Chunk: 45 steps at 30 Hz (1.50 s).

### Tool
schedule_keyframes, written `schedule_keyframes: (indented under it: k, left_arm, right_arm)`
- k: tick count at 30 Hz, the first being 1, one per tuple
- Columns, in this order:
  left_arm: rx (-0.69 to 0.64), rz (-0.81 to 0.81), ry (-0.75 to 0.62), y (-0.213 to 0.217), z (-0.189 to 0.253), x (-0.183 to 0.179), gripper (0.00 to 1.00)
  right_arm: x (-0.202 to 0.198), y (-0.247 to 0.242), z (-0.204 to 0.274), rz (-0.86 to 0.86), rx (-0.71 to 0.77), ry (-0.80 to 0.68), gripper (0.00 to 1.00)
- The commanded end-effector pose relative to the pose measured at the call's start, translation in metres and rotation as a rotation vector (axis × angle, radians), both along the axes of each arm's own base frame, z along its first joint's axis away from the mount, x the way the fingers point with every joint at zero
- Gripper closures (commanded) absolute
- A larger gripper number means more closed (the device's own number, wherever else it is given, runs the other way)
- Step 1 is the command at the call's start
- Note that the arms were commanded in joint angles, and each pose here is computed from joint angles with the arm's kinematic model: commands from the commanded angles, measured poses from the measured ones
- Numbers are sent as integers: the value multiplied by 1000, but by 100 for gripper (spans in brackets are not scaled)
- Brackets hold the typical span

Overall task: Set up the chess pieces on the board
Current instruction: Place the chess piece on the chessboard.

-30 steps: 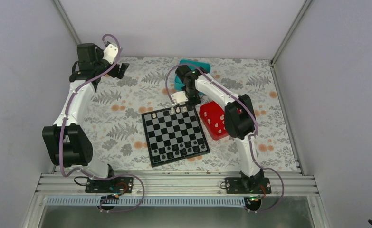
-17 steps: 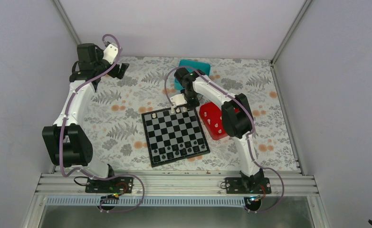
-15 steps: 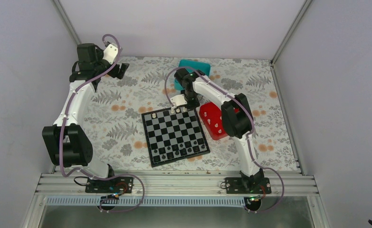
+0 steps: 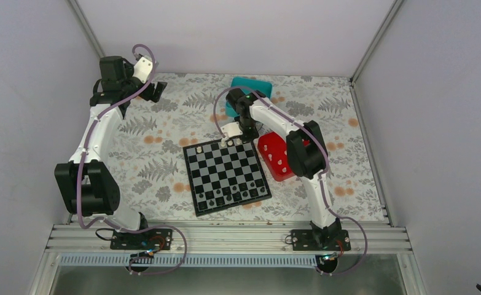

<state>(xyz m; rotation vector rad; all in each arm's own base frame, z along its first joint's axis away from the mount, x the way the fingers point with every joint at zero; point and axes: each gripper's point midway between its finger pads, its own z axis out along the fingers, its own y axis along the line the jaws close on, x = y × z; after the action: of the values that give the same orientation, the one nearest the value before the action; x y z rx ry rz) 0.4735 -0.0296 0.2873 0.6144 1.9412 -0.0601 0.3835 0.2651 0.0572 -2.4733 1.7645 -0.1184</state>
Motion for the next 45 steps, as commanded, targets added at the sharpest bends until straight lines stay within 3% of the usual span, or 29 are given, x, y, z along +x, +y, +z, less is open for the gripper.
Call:
schedule_keyframes:
  k: [1,16,25,31,39,45]
  left_arm:
    - [-18,-18,-19,-3,6,-2,0]
    - [-17,-16,-13,-2,3,0,0]
    - [-16,-18,-13,-2,3,0,0]
    - [-14,-15,-22,-1,7,-1,0]
    - [-13,0,-28,5,10,-2,0]
    - [-18,7,-39,6,12,-2,0]
  right_arm:
    - [6,-6,-6,-17,-15,-6,89]
    - [8,-6,-10,-17,-19,-4,85]
    - [13,-7,0,-31,-12,-36,73]
    - [7,-11,40,-65,58,-52,66]
    - [9,-102,92,-304,116,-59,64]
    - [-2,-167,73,-466,104,-9,63]
